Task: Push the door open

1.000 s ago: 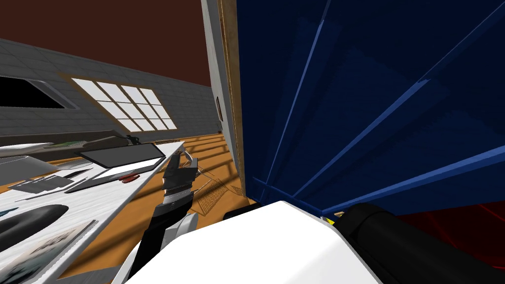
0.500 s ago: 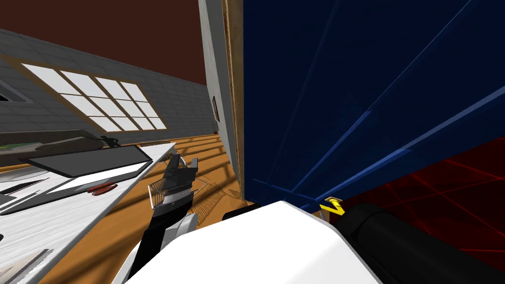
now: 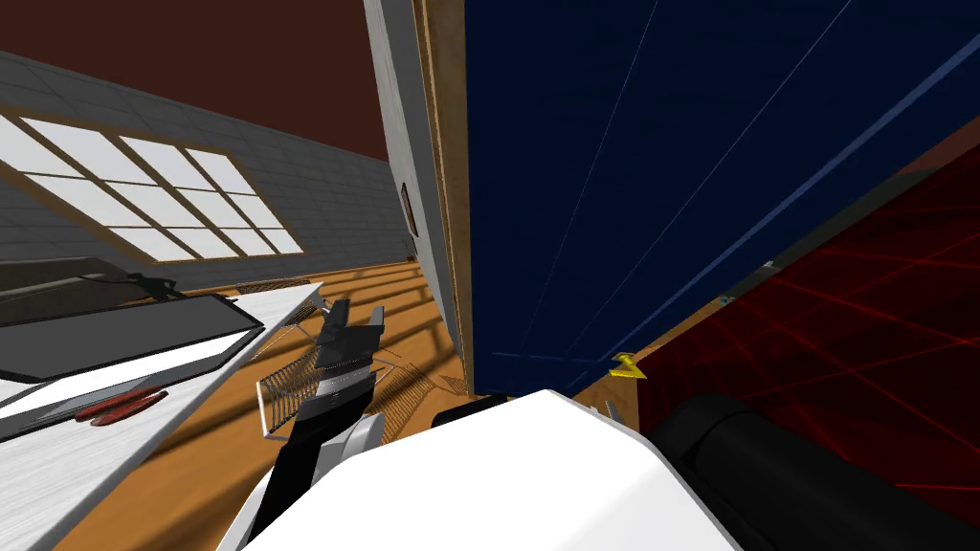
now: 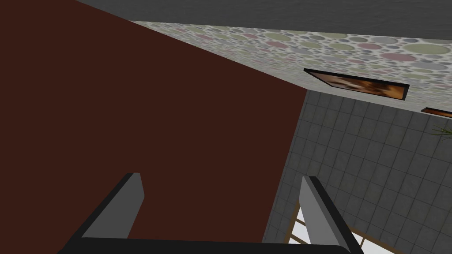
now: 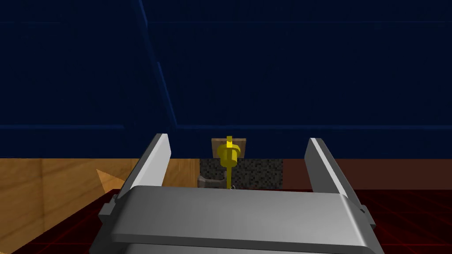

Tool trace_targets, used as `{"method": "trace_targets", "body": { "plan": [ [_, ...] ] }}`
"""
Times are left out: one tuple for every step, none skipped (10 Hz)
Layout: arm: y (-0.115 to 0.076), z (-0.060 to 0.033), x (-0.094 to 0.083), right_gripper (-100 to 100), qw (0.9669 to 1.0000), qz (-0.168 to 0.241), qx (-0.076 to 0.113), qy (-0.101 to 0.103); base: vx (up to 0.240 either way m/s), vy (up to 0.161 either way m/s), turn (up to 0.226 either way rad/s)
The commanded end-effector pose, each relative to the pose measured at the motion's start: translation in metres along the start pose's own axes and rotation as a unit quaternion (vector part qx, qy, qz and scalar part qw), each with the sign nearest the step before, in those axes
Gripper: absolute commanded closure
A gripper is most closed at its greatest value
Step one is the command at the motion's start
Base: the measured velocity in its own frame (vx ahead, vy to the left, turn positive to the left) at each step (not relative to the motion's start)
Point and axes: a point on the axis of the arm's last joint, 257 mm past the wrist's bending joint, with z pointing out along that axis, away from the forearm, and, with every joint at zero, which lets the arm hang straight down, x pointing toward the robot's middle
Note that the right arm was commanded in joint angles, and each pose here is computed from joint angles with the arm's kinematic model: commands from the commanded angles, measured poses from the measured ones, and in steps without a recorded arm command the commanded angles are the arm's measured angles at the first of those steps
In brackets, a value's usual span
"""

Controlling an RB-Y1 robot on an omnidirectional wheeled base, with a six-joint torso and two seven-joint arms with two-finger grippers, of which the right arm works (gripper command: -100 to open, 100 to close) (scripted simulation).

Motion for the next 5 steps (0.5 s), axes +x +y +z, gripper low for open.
{"method": "trace_targets", "body": {
  "plan": [
    [-0.003, 0.0047, 0.015, -100, 0.9998, 0.009, -0.002, 0.015, 0.139, 0.033, -0.168],
    [-0.003, 0.0076, 0.025, -100, 0.9996, 0.015, -0.004, 0.026, 0.122, 0.039, -0.100],
    [-0.004, 0.0104, 0.035, -100, 0.9991, 0.021, -0.006, 0.037, 0.124, 0.027, -0.140],
    [-0.004, 0.0124, 0.042, -100, 0.9986, 0.025, -0.008, 0.045, 0.112, 0.037, -0.149],
    [-0.005, 0.0149, 0.052, -100, 0.9978, 0.031, -0.010, 0.057, -0.012, 0.033, -0.094]
  ]
}}
